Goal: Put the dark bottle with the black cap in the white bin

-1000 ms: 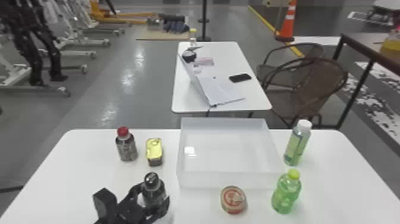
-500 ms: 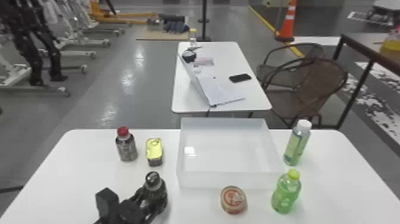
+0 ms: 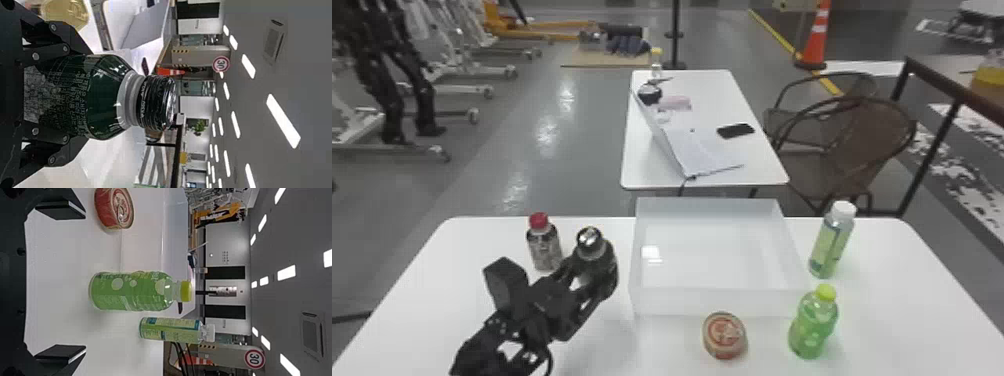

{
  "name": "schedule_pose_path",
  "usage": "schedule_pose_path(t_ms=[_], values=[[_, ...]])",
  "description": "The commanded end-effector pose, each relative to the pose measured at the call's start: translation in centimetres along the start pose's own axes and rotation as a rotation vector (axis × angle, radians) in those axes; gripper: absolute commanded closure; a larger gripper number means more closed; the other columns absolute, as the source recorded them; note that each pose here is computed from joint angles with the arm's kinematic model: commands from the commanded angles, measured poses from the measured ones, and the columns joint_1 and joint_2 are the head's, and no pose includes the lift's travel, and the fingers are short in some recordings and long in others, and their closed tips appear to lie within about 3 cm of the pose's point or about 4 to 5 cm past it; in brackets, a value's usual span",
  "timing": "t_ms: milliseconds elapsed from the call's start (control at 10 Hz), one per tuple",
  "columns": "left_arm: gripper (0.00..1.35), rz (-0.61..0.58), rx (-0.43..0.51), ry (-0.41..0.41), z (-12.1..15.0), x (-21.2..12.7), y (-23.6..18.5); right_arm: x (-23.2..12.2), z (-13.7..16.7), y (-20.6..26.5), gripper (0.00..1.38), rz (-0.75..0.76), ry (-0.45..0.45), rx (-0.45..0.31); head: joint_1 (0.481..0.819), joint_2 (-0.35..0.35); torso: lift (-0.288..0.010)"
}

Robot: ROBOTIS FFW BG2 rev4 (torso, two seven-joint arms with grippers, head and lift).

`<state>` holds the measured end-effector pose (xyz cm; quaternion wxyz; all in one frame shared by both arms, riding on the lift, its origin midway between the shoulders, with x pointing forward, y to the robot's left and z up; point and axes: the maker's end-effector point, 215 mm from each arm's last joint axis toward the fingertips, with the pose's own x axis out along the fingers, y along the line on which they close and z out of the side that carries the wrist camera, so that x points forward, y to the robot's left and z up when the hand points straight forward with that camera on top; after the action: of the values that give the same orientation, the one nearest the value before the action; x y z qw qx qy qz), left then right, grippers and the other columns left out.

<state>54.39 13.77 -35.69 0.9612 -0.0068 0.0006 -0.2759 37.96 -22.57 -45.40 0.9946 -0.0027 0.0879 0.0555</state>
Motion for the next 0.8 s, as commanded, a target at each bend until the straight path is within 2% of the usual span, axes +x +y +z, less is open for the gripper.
schedule_pose_path(t_ms=[0, 100, 300, 400, 700], values=[[0.96, -0.058, -0.04, -0.081, 4.3, 2.7, -2.0, 0.0, 0.0, 0.0, 0.1, 0.0, 0.0, 0.0, 0.549, 0.0, -0.1], [0.96, -0.098, -0.041, -0.115, 6.2, 4.7, -3.4, 0.1, 0.0, 0.0, 0.1, 0.0, 0.0, 0.002, 0.549, 0.0, -0.1], [0.96, -0.184, -0.06, -0.147, 7.0, 8.6, -6.8, 0.1, 0.0, -0.1, 0.1, -0.001, 0.0, 0.005, 0.549, 0.0, -0.1], [0.96, -0.212, -0.069, -0.132, 6.0, 9.9, -7.9, 0.2, -0.1, -0.1, 0.1, -0.002, -0.001, 0.006, 0.549, 0.0, -0.1], [0.96, -0.253, -0.133, -0.054, 0.6, 12.3, -10.3, 0.1, -0.5, -0.2, 0.1, -0.005, 0.001, 0.018, 0.549, 0.0, -0.1]])
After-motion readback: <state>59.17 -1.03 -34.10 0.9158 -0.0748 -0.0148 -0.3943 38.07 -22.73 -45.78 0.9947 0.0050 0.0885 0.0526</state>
